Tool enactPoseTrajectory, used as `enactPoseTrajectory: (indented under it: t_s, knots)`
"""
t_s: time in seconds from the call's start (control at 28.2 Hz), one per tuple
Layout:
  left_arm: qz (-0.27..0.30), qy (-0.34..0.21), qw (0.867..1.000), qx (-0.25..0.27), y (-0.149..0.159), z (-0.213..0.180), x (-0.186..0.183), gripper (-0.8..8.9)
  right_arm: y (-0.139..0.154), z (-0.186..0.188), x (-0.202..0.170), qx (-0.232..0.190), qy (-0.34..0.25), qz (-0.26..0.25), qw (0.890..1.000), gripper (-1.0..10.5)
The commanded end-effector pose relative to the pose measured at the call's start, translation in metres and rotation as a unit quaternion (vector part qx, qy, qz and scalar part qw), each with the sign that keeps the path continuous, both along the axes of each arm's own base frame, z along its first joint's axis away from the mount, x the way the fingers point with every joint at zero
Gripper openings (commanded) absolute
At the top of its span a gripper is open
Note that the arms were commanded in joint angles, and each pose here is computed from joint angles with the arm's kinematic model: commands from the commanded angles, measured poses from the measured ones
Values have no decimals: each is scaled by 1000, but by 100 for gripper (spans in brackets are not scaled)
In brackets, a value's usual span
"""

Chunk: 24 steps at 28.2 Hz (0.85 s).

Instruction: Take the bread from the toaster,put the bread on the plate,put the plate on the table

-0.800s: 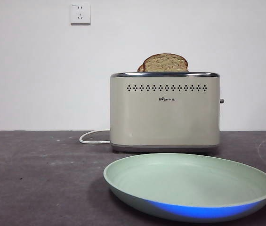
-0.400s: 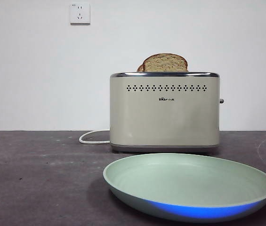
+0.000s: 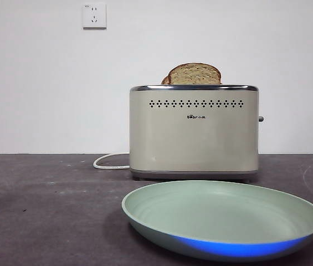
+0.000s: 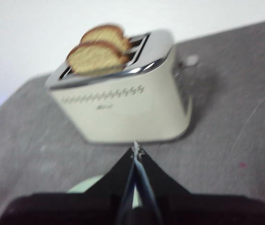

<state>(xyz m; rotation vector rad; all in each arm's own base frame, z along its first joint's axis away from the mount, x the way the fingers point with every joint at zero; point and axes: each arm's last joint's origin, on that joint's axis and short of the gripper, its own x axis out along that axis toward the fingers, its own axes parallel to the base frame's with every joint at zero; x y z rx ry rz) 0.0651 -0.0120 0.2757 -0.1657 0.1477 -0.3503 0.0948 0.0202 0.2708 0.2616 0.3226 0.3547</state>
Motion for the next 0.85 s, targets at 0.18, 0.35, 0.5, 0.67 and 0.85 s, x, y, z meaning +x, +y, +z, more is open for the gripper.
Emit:
enactPoseTrajectory:
  t_s: [0.18, 0.35, 0.5, 0.67, 0.85]
  knots:
    - [-72, 45, 996, -7, -4, 35, -1, -7, 2, 49, 2, -62, 59, 57, 995, -12]
    - [-120, 80, 990, 2, -6, 50, 2, -7, 3, 71, 2, -97, 119, 88, 984, -12]
    - [-140, 103, 985, 13, -7, 56, 3, -7, 3, 79, 1, -117, 151, 102, 976, -12]
    - [-144, 121, 982, 14, -7, 54, 4, -7, 3, 77, 2, -130, 171, 110, 970, -11]
    - [-152, 120, 981, 9, -8, 55, 4, 50, 3, 77, 2, -130, 170, 109, 971, 32]
